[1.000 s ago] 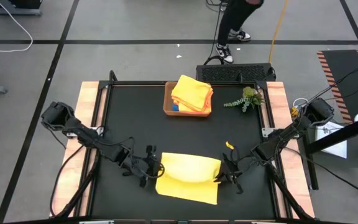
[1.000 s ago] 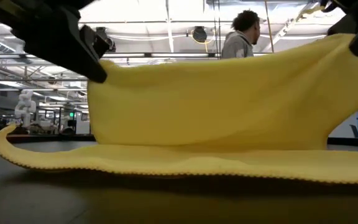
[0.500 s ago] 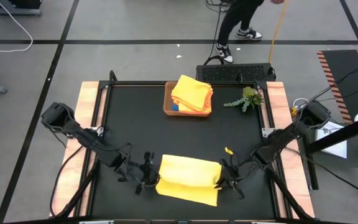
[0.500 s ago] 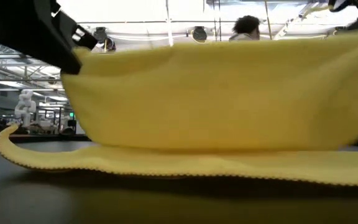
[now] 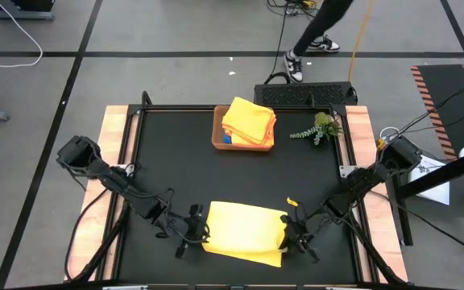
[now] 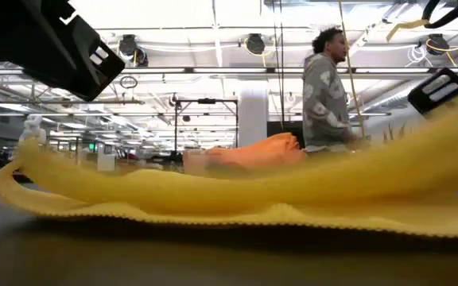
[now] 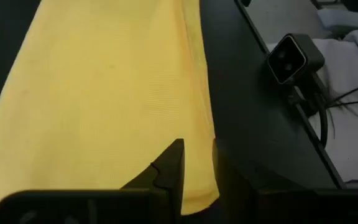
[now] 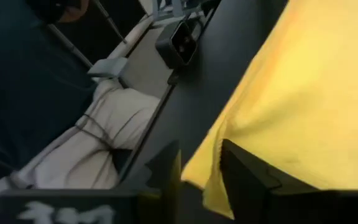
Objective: Fold microfiber towels
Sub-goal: Fold the yellow microfiber towel
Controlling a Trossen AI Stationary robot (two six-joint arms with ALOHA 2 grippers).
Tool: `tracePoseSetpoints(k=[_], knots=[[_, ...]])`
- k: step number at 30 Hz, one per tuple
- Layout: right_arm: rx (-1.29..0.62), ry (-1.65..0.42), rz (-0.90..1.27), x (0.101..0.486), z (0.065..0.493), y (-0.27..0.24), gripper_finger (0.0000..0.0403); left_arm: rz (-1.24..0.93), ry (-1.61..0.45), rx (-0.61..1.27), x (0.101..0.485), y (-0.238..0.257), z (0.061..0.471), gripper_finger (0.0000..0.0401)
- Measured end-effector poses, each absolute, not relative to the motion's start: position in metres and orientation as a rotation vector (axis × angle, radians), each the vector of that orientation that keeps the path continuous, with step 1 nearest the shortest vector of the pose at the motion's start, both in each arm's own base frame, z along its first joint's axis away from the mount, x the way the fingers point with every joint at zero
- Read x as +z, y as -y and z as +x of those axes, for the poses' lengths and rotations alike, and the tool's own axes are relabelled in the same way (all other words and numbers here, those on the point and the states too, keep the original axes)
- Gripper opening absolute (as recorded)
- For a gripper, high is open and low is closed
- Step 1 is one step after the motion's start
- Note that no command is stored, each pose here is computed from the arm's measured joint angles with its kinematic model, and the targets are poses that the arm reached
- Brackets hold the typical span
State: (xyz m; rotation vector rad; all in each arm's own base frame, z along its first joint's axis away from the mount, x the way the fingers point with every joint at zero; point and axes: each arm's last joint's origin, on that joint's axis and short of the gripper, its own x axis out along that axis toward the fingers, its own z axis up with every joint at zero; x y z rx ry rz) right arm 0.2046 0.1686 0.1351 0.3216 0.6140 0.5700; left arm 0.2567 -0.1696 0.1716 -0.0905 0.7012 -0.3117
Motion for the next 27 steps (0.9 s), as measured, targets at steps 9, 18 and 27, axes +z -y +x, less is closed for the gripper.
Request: tracePoseSetpoints(k=[9,18,27], knots=[[0.607,-0.655,0.359,0.134,0.203,-0.17,0.0164,-0.114,-0.707,-0.319,0.172,0.167,0.258,0.0103],[0.591,-0.718,0.38,0.131,0.201,-0.168,0.0166,-0.11,-0.698,-0.265,0.172,0.153,0.267,0.0102],[0.252,-0.687,0.291,0.127,0.21,-0.143,0.0164,-0.079,-0.666,-0.163,0.172,0.134,0.277,0.0102]])
